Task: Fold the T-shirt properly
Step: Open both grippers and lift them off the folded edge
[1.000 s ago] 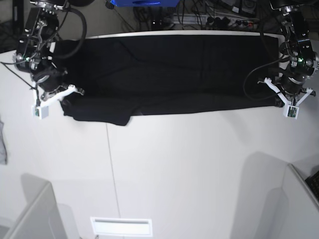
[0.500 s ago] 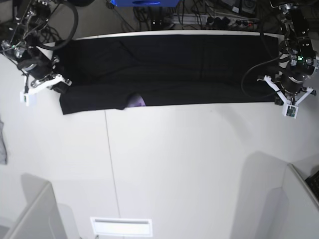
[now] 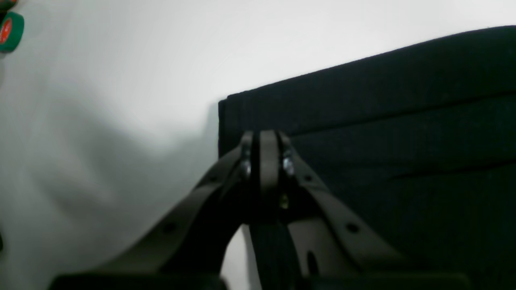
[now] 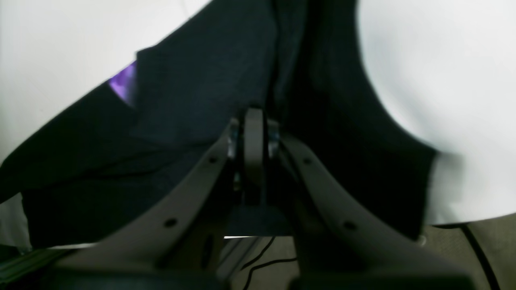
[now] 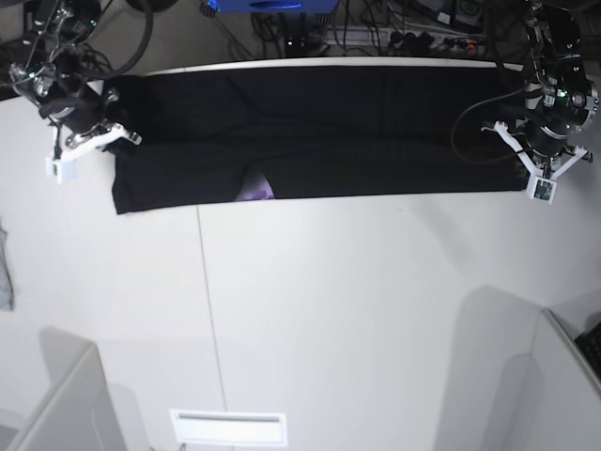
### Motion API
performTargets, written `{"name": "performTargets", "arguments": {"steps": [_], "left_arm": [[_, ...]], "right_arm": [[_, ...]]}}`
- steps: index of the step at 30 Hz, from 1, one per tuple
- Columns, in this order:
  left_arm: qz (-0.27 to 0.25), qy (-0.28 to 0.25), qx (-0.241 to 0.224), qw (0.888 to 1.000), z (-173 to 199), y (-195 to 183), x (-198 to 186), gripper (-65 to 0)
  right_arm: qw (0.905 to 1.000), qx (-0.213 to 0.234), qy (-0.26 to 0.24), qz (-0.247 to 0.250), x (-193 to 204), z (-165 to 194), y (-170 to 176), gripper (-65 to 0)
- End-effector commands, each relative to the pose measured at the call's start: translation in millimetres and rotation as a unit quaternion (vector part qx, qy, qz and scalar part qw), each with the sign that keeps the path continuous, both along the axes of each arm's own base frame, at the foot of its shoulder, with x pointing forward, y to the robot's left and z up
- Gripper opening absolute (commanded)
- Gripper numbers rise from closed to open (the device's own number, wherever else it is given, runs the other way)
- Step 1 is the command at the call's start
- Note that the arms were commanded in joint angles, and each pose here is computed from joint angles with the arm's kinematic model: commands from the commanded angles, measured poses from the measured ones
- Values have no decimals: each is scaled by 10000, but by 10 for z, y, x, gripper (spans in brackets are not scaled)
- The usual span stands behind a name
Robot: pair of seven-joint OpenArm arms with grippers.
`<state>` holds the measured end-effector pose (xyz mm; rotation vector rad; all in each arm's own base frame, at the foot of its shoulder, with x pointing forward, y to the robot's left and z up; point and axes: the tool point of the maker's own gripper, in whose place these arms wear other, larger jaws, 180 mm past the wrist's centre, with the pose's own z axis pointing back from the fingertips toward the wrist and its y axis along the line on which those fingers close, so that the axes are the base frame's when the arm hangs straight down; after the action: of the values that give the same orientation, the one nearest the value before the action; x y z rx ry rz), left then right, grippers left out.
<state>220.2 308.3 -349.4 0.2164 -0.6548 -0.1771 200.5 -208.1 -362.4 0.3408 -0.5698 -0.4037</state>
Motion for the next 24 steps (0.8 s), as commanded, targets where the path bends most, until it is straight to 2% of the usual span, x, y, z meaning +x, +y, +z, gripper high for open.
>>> {"name": "performTargets", "arguments": {"steps": [1,6,24], "left_arm": [[-30,-135,83,9999,78,33,31,-650],[-22,-99,79,9999,59,37,11,-650],[14,114,186,9998,-9,158,-57,-650]], "right_arm": [[9999,-34,-145,28,29,64,-13,-650],[9999,104,-97,-50,-16,16,68,-650],[10000,-29,-38,-24,-43,15,-16,-650]]}}
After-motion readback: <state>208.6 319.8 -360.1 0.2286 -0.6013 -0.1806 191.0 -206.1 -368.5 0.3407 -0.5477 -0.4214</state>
